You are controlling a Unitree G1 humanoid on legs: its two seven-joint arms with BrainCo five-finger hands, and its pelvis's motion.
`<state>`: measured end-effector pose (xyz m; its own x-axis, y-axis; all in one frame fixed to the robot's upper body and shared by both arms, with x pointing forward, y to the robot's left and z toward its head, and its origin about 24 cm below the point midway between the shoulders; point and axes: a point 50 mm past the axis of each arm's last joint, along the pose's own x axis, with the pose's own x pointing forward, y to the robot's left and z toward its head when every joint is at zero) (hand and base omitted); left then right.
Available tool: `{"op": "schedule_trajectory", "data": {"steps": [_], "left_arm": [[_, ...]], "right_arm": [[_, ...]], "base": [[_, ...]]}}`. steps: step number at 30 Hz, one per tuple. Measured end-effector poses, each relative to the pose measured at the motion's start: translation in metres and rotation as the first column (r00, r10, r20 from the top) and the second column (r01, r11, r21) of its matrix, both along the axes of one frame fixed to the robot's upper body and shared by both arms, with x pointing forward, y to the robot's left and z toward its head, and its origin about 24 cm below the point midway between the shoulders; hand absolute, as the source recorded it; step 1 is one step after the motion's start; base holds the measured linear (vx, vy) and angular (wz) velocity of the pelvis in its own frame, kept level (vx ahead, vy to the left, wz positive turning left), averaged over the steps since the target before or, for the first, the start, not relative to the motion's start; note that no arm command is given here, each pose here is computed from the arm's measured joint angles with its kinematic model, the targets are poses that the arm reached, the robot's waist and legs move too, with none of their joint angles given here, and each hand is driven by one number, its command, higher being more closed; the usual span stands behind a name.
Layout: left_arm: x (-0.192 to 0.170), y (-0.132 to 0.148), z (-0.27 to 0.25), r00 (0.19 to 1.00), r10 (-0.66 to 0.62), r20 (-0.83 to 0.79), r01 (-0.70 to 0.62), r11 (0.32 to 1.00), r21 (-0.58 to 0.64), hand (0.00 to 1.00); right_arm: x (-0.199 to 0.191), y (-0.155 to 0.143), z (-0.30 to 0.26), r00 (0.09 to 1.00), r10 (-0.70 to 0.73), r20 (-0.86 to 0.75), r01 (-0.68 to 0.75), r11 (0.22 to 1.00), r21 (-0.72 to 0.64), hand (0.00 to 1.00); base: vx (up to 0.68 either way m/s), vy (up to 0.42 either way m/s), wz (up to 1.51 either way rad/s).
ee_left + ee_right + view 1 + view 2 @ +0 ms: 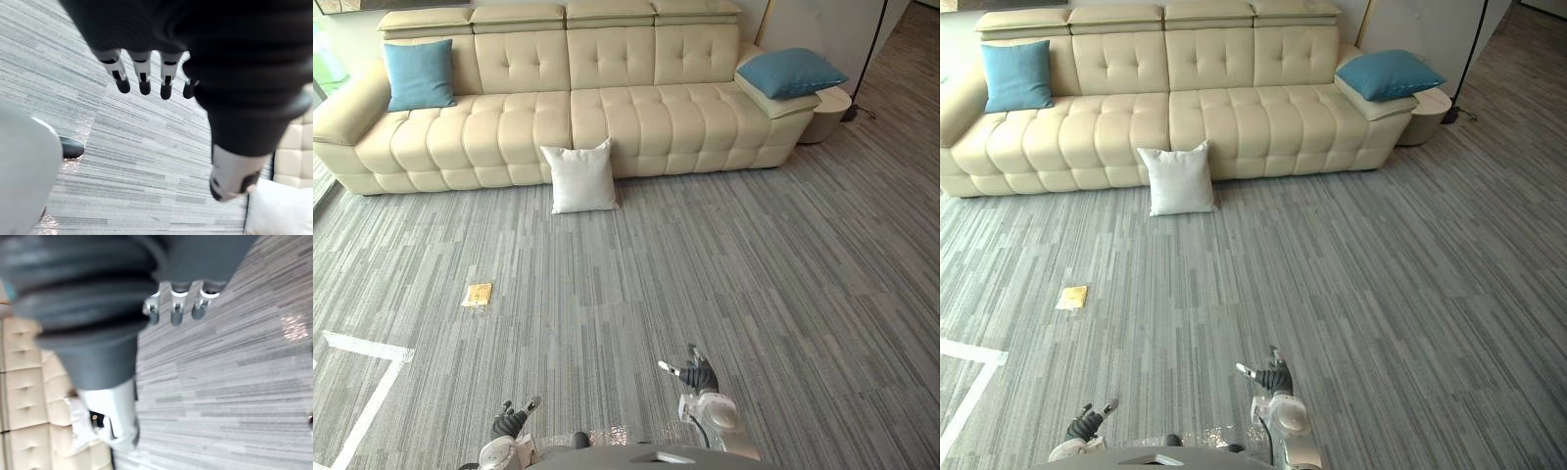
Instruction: Pick up cushions and gather them together orderly.
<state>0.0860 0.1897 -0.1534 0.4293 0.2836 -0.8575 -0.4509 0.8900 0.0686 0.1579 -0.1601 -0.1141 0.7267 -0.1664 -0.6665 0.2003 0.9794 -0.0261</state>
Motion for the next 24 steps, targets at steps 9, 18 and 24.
{"op": "schedule_trajectory", "data": {"steps": [9, 18, 24], "left_arm": [[-0.001, 0.007, -0.007, 0.998, 0.017, -0.064, -0.017, 1.0, 0.012, 0.0], [0.0, 0.004, -0.007, 0.998, 0.039, -0.059, -0.039, 0.999, -0.004, 0.0], [0.002, 0.004, -0.007, 0.998, 0.032, -0.06, -0.033, 0.999, -0.006, 0.0]], "right_arm": [[-0.04, -0.028, -0.039, 0.947, -0.162, -0.279, 0.166, 0.986, -0.007, 0.0], [-0.066, -0.043, -0.046, 0.874, -0.328, -0.358, 0.356, 0.935, 0.012, 0.0], [-0.072, -0.045, -0.047, 0.849, -0.381, -0.366, 0.417, 0.909, 0.021, 0.0]], "base": [[-0.02, -0.01, 0.01], [0.0, -0.001, 0.12], [0.03, 0.012, 0.08]]}}
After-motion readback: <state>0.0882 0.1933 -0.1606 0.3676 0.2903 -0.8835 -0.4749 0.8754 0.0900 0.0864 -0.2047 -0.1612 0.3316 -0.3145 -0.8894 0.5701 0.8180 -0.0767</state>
